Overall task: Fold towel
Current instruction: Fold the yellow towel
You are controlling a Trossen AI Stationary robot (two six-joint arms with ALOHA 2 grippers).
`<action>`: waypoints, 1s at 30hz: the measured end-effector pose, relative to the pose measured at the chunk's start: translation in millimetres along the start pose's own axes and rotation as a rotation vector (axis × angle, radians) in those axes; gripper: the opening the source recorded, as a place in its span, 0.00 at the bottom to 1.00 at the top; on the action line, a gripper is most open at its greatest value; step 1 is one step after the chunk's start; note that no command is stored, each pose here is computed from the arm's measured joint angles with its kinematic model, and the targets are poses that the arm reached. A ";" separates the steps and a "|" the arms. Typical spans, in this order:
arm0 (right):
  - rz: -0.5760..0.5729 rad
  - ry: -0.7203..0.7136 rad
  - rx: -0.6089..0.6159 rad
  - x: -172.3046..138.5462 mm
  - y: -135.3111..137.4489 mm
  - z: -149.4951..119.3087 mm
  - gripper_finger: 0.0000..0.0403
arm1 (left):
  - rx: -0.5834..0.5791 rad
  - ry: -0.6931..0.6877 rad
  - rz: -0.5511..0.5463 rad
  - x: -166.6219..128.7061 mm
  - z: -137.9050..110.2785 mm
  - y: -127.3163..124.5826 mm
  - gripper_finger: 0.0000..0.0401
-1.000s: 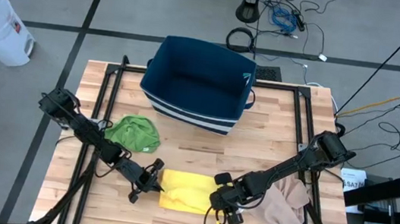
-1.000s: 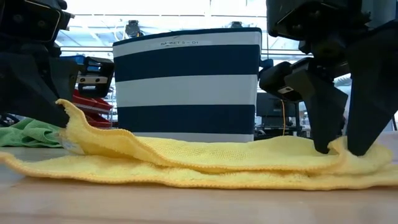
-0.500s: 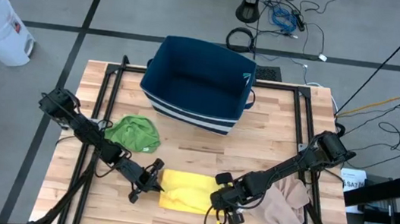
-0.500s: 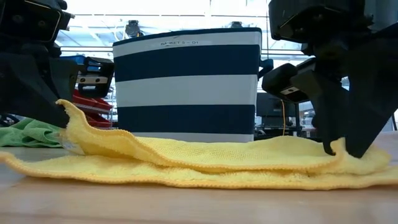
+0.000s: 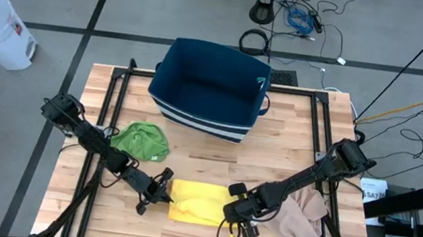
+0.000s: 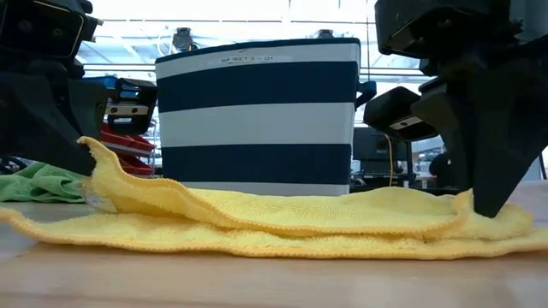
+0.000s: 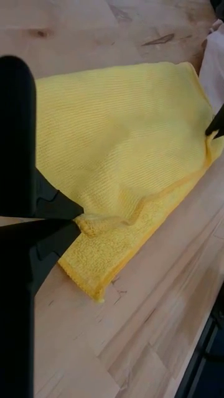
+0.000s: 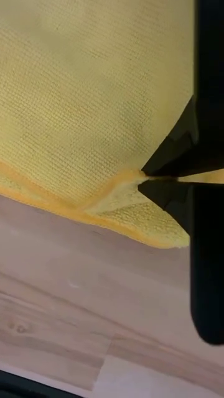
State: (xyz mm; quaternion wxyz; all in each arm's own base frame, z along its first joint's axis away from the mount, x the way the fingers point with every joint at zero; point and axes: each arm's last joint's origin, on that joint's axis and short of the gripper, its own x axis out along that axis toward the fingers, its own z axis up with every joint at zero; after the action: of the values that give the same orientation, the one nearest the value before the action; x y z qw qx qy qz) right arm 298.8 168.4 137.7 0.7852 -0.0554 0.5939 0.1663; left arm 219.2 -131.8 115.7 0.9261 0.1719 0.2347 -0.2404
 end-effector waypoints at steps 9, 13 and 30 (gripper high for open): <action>-0.019 -0.023 -0.004 -9.3 1.4 0.5 0.01 | 0.000 0.000 0.000 0.0 0.0 0.0 0.00; -0.077 -0.079 -0.021 -27.2 0.9 2.2 0.00 | -0.001 0.000 0.000 0.0 0.0 0.0 0.00; -0.160 0.012 -0.074 -31.3 18.0 -13.6 0.00 | -0.007 -0.093 -0.039 -0.4 8.4 0.0 0.00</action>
State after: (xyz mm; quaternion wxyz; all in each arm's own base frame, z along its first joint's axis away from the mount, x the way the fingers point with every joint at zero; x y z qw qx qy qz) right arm 273.0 175.3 165.5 0.7899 -0.1326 0.5857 0.1244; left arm 221.8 -135.3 122.9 0.9318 0.1526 0.1954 -0.2651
